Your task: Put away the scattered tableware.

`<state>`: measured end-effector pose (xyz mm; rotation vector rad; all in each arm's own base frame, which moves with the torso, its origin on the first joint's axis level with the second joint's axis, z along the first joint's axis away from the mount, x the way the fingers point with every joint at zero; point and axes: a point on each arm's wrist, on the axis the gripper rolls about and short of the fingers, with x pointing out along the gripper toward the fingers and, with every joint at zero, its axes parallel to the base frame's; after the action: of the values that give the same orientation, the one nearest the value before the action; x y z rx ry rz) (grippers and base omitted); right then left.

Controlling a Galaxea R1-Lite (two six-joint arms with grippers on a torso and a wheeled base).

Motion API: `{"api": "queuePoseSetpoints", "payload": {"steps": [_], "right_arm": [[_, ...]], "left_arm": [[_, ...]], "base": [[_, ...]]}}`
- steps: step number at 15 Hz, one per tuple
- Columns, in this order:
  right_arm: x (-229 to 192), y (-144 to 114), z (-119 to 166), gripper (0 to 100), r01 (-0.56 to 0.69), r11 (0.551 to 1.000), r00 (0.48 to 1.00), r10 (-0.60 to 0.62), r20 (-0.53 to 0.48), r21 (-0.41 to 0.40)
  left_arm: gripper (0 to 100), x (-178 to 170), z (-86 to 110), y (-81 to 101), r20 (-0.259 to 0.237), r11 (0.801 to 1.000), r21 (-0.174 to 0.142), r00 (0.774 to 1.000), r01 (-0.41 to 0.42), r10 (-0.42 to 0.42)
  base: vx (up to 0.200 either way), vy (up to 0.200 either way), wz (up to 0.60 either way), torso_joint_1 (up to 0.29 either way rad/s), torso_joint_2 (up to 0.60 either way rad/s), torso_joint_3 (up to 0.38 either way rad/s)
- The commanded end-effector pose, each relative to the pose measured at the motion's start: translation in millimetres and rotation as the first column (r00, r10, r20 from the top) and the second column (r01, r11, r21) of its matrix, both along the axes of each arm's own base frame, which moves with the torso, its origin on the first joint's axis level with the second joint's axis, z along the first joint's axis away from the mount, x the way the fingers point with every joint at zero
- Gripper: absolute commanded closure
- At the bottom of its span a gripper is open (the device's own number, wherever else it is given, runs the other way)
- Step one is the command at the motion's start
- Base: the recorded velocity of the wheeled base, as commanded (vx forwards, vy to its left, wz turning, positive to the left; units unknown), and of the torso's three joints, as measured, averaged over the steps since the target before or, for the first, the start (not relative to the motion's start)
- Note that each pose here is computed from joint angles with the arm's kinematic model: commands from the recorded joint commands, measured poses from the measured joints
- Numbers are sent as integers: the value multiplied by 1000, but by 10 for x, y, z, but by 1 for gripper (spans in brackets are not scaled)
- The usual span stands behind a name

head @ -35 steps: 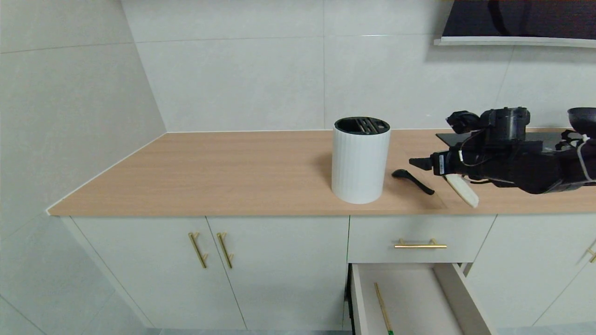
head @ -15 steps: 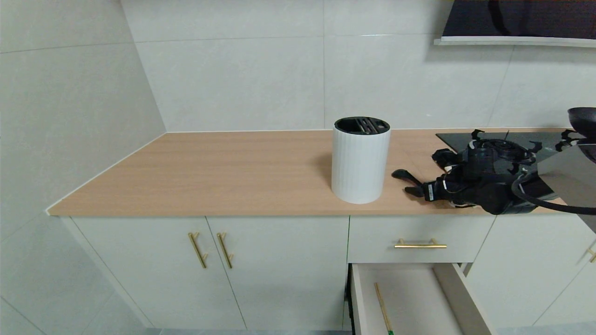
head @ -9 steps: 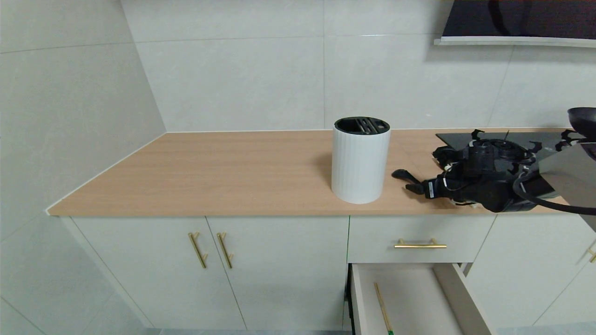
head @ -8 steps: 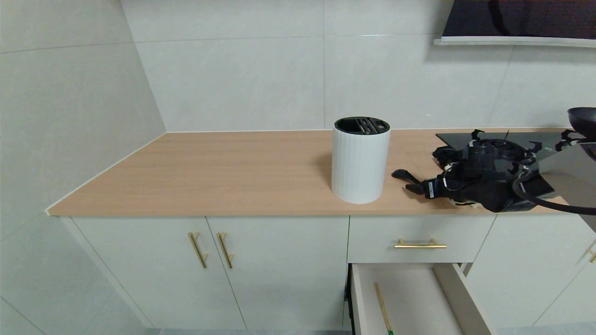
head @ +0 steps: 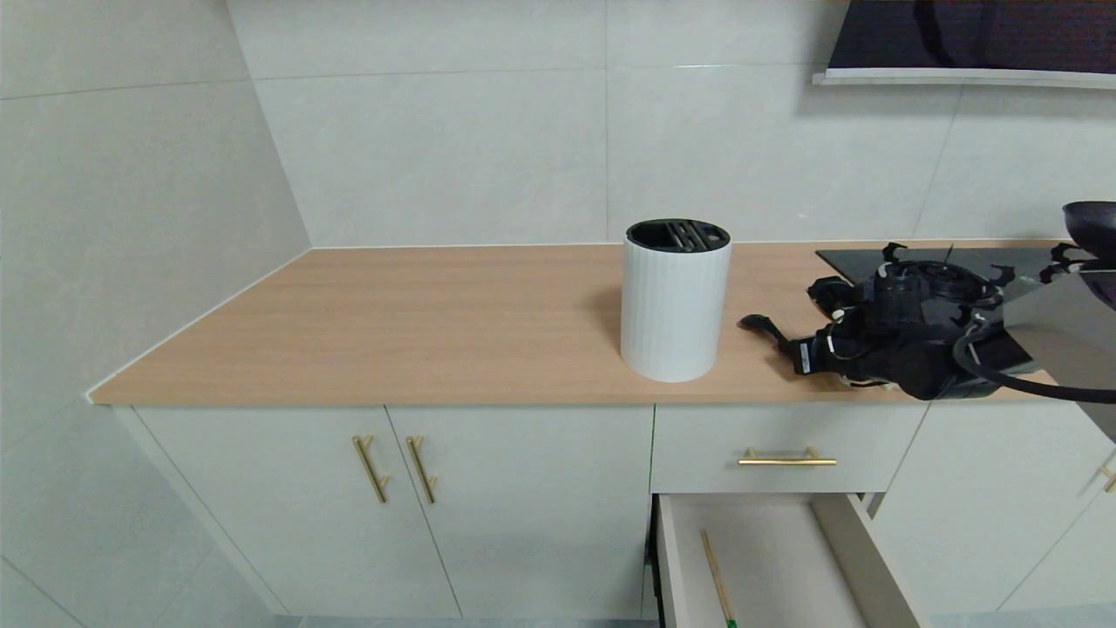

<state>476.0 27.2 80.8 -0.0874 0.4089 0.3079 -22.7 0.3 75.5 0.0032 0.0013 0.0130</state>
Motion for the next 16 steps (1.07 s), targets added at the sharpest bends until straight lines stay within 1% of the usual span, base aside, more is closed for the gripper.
{"api": "queuePoseSetpoints", "payload": {"steps": [1,2,4,6,8,9,11,12,13,16], "right_arm": [[-6,0,24,100,-1,1000,1000,1,4,0],[-14,0,47,100,-1,1000,1000,1,5,0],[-63,-2,126,100,-2,1000,1000,2,-22,0],[-251,10,363,100,-6,1000,990,6,-140,-4],[-475,124,649,100,-31,999,966,29,-259,-6],[-652,173,835,100,-34,999,947,34,-318,5],[-1060,301,1163,100,-1,997,920,29,-391,73],[-1295,327,1332,100,24,994,921,20,-390,108],[-1523,326,1426,100,35,991,923,17,-385,128],[-2060,244,1469,100,40,990,919,16,-395,133]], "left_arm": [[0,0,0,0,0,1000,0,1000,-1,1],[0,0,0,0,0,1000,0,1000,-2,2],[0,0,0,0,0,1000,0,1000,-1,1],[0,0,0,0,0,1000,0,1000,-1,1],[0,0,0,0,0,1000,0,1000,-2,2],[0,0,0,0,0,1000,0,1000,1,-1],[0,0,0,0,0,1000,0,1000,-1,1],[0,0,0,0,0,1000,0,1000,-2,2],[0,0,0,0,0,1000,0,1000,-2,2],[0,0,0,0,0,1000,0,1000,1,-1]], "base": [[0,0,0,0,0,0],[0,0,0,0,0,0],[0,0,0,0,0,0],[0,0,0,0,0,0],[0,0,0,0,0,0],[0,0,0,0,0,0],[0,0,0,0,0,0],[0,0,0,0,0,0],[0,0,0,0,0,0],[0,0,0,0,0,0]]}}
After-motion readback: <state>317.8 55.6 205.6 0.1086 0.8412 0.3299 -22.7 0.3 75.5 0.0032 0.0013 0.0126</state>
